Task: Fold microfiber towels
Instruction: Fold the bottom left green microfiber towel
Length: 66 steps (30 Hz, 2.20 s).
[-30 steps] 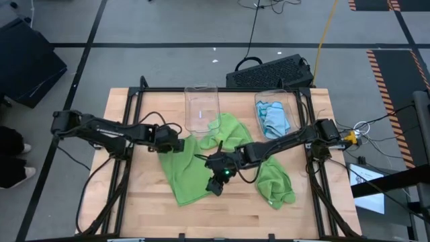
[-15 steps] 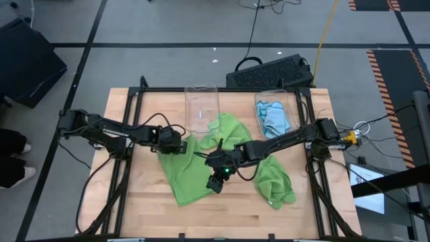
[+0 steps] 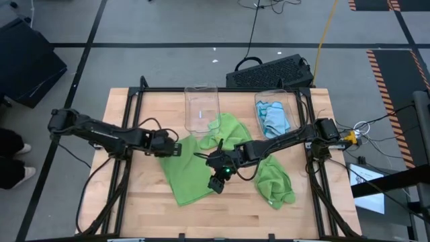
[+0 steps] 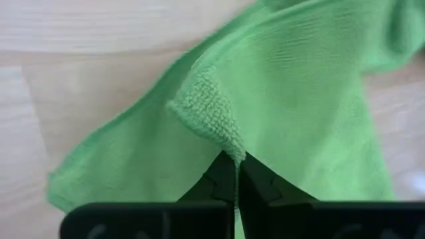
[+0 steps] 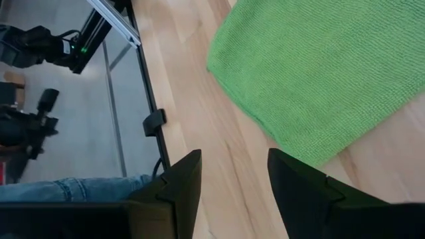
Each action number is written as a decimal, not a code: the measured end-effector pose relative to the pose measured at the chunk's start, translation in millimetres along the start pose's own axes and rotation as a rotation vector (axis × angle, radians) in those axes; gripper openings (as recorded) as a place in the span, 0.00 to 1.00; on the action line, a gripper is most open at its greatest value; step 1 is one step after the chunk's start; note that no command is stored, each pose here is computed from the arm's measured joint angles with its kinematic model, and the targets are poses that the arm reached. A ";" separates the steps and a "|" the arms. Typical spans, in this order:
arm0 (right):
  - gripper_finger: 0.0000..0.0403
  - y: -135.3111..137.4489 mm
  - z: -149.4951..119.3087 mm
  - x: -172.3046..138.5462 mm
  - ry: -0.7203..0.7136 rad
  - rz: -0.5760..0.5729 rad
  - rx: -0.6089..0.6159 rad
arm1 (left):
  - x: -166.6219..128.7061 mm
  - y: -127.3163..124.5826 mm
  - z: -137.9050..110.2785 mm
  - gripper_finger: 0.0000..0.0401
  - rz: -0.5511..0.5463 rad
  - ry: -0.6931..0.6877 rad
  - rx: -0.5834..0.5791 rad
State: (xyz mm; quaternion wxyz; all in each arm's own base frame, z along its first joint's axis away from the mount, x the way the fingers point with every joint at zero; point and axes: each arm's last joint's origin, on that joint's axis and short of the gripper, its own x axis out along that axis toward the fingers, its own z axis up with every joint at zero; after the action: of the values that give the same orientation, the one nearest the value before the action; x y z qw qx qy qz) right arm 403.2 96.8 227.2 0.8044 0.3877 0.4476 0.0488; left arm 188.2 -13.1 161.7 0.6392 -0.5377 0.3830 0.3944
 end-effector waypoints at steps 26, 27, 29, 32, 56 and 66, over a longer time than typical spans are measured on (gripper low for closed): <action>0.41 -14.9 13.7 -6.2 0.000 -0.017 -0.012 | -34.1 27.1 -29.6 0.01 0.056 -0.011 -0.124; 0.41 -14.9 13.7 -6.2 0.000 -0.017 -0.014 | -34.3 28.6 -29.9 0.01 0.070 -0.014 -0.118; 0.41 -15.5 14.2 -6.5 0.000 -0.017 -0.020 | -34.8 29.8 -30.2 0.01 0.078 -0.015 -0.119; 0.41 -16.6 15.4 -7.1 -0.003 -0.018 -0.017 | -34.9 31.3 -30.0 0.01 0.091 -0.027 -0.133; 0.41 -20.8 9.3 -6.9 0.047 -0.071 0.068 | -39.8 38.1 -27.0 0.65 0.137 0.002 -0.138; 0.41 -18.1 5.8 -5.5 0.055 -0.072 0.056 | -46.9 44.0 -6.6 0.67 0.127 -0.076 -0.021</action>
State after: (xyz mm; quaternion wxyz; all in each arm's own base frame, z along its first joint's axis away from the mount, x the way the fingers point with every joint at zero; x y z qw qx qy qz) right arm 399.5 78.5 220.6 0.7818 0.3923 0.4843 0.0178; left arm 128.9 -19.2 186.7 0.6213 -0.5036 0.3876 0.4584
